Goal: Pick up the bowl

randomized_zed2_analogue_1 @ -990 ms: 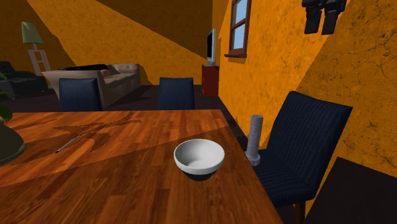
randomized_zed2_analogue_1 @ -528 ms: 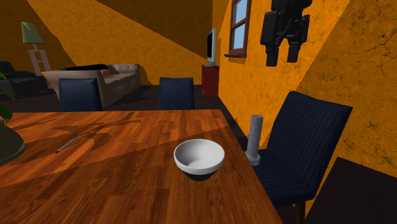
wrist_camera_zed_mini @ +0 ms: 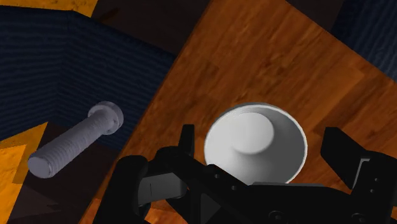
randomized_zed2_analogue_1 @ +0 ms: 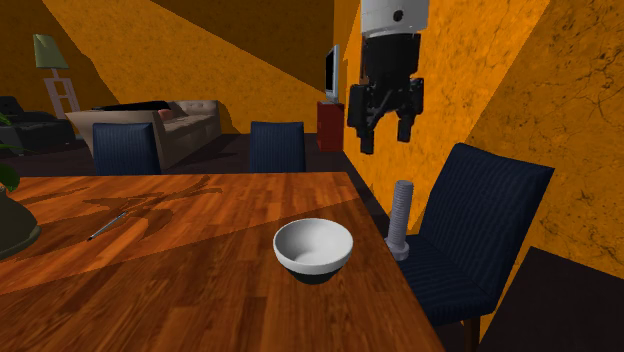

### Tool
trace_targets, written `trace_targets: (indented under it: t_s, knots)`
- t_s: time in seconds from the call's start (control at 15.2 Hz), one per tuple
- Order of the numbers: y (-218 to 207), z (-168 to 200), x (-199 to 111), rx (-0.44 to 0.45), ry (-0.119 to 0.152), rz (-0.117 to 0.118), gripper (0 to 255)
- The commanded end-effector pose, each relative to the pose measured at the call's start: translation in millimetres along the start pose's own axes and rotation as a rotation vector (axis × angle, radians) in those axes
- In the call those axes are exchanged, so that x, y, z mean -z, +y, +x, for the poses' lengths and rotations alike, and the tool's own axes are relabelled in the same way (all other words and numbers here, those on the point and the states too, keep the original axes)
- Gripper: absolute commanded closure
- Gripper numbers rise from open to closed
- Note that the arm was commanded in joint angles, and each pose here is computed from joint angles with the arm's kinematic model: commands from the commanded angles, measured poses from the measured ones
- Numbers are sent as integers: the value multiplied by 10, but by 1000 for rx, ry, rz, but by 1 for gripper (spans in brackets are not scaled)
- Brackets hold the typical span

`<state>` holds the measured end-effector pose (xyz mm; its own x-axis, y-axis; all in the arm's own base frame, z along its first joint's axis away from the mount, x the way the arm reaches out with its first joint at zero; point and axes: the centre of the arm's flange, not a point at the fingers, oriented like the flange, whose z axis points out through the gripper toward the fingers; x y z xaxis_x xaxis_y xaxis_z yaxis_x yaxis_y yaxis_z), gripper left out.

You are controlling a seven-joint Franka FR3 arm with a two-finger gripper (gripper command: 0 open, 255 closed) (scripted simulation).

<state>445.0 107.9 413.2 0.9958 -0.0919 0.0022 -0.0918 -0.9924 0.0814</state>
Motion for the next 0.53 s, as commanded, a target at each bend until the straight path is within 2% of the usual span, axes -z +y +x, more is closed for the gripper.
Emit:
trace_targets:
  t_s: [0.0,0.46]
  knots:
    - [-134,144,-204,-3,3,-3,0]
    - [-627,626,-831,-10,10,-20,0]
